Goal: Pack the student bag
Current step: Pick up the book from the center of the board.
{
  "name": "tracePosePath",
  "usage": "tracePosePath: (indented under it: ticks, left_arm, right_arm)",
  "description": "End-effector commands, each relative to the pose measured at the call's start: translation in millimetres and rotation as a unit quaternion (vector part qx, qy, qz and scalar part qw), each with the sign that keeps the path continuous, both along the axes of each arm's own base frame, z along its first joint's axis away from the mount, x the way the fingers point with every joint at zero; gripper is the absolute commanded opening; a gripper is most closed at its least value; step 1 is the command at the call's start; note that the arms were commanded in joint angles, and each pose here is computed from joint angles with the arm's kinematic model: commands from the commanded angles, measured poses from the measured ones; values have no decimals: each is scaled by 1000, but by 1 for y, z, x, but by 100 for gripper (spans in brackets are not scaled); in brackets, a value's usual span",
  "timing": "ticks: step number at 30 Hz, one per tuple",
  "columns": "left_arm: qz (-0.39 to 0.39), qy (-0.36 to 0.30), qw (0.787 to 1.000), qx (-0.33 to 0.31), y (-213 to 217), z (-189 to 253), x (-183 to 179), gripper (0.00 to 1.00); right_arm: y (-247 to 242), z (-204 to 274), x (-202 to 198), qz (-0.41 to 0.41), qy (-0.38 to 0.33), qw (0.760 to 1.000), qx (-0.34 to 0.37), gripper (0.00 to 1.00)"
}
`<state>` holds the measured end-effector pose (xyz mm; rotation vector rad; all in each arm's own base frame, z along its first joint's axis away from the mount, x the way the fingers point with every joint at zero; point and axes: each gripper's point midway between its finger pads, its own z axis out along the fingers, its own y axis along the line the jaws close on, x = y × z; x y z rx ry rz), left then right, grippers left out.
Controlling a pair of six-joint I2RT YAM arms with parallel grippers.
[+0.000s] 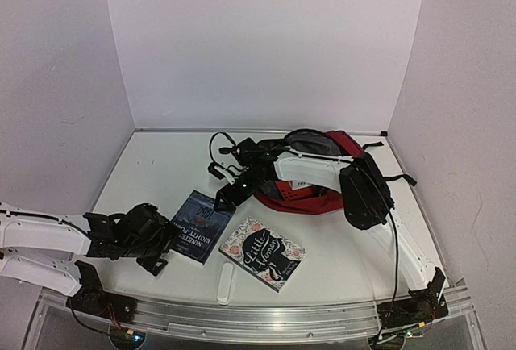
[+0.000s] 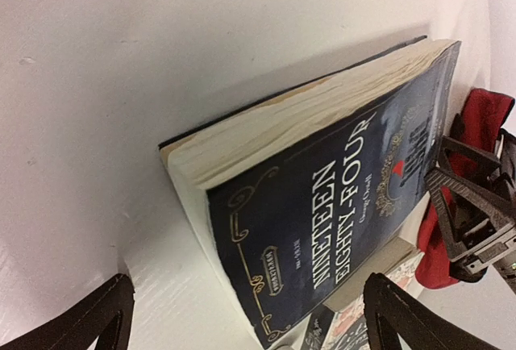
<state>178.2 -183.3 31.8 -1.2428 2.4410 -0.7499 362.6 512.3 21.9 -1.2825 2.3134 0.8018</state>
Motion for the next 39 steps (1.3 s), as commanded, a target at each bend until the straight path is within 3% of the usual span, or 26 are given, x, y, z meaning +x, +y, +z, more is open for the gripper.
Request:
tracePosePath:
  ticks: [1,8,15,22,29,35,39]
  left_arm:
    - [35,-12,999,15,14,-22,3,99]
    - [6,-107,994,0,-3,-12,35,84]
    - [-10,-179,984,-7,-11,3,61,57]
    - [-16,-181,983,-7,-14,4,70,38]
    - [-20,-166,986,-5,-15,-4,73,34]
    - [-37,-168,985,-14,-26,-5,82,37]
    - [-41,-169,984,-23,-30,-8,85,38]
  right_arm:
    - [-2,0,-16,11,28,1000,-5,70]
    - [-1,15,-36,34,71,997,22,58]
    - [5,56,-62,64,116,989,73,37]
    - [13,100,-83,86,143,979,118,23]
    - [18,129,-87,80,165,971,155,26]
    - [21,99,-84,42,202,970,130,41]
    - [16,80,-80,13,207,972,107,40]
